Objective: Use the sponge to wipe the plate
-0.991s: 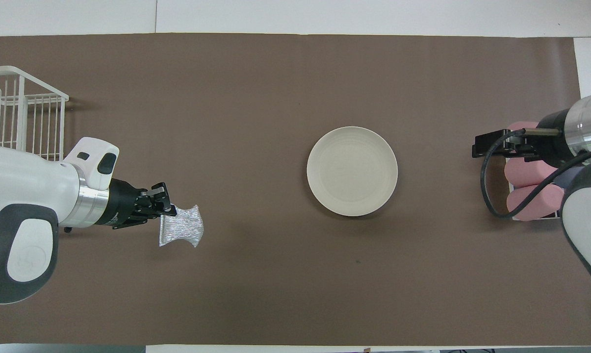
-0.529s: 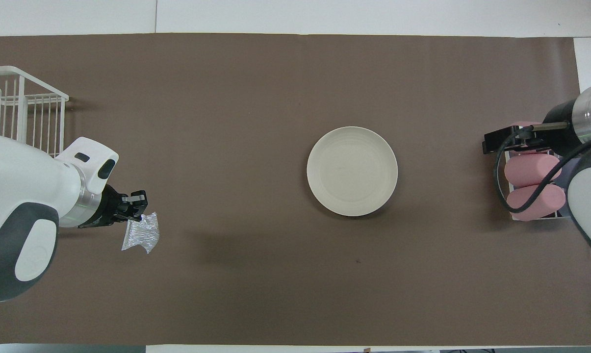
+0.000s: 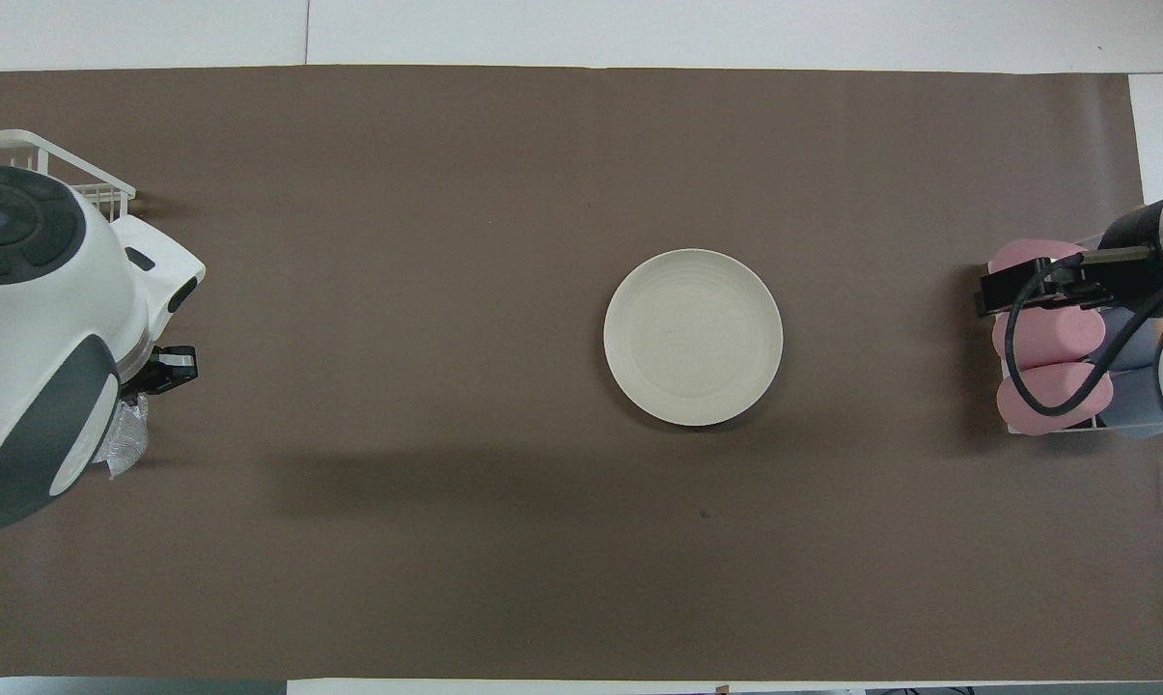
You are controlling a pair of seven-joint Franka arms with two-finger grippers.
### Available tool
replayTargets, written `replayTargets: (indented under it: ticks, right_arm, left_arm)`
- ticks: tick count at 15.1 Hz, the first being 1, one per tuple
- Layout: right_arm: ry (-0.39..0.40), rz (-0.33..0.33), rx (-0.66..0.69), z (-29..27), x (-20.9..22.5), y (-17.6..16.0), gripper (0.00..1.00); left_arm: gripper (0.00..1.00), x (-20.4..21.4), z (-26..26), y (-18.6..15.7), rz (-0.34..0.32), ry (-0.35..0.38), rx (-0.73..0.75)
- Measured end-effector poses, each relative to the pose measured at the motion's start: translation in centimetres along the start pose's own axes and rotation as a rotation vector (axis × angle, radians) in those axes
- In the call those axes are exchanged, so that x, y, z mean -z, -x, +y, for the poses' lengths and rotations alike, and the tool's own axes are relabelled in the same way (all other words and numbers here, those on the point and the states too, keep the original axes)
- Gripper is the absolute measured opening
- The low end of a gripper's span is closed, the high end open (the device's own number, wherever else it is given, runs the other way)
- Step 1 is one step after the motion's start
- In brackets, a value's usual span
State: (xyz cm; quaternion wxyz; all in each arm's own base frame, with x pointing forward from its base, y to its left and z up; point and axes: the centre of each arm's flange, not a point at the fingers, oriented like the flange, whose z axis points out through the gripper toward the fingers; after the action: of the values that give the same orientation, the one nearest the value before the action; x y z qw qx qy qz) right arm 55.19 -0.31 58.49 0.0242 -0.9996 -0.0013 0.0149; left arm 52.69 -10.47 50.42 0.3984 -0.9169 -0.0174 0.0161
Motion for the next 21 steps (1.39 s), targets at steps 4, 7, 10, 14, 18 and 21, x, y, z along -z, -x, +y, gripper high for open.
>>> replayTargets:
  ticks: [4,7,10,14,18,21]
  right_arm:
    - [0.009,0.001,0.003,1.1,1.4,0.2,1.00]
    - [0.014,0.007,0.005,1.5,1.8,0.2,1.00]
    - [0.014,0.007,0.005,1.5,1.8,0.2,1.00]
    - [0.014,0.008,0.001,1.8,1.8,0.3,1.00]
    - [0.014,0.007,0.001,1.8,1.8,0.3,1.00]
    - [0.014,0.007,0.003,1.7,1.8,0.3,1.00]
  left_arm:
    - [0.06,-1.3,-0.4,-2.4,0.053,-0.168,-0.006]
    - [0.06,-3.3,0.5,-4.0,0.072,-0.267,0.005]
    - [0.06,-7.0,2.4,-6.2,0.100,-0.341,0.069]
    - [0.06,-10.9,5.5,-9.9,0.122,-0.399,0.137]
    - [0.06,-11.3,5.3,-10.8,0.138,-0.395,0.173]
    - [0.06,-11.1,5.8,-10.9,0.155,-0.370,0.208]
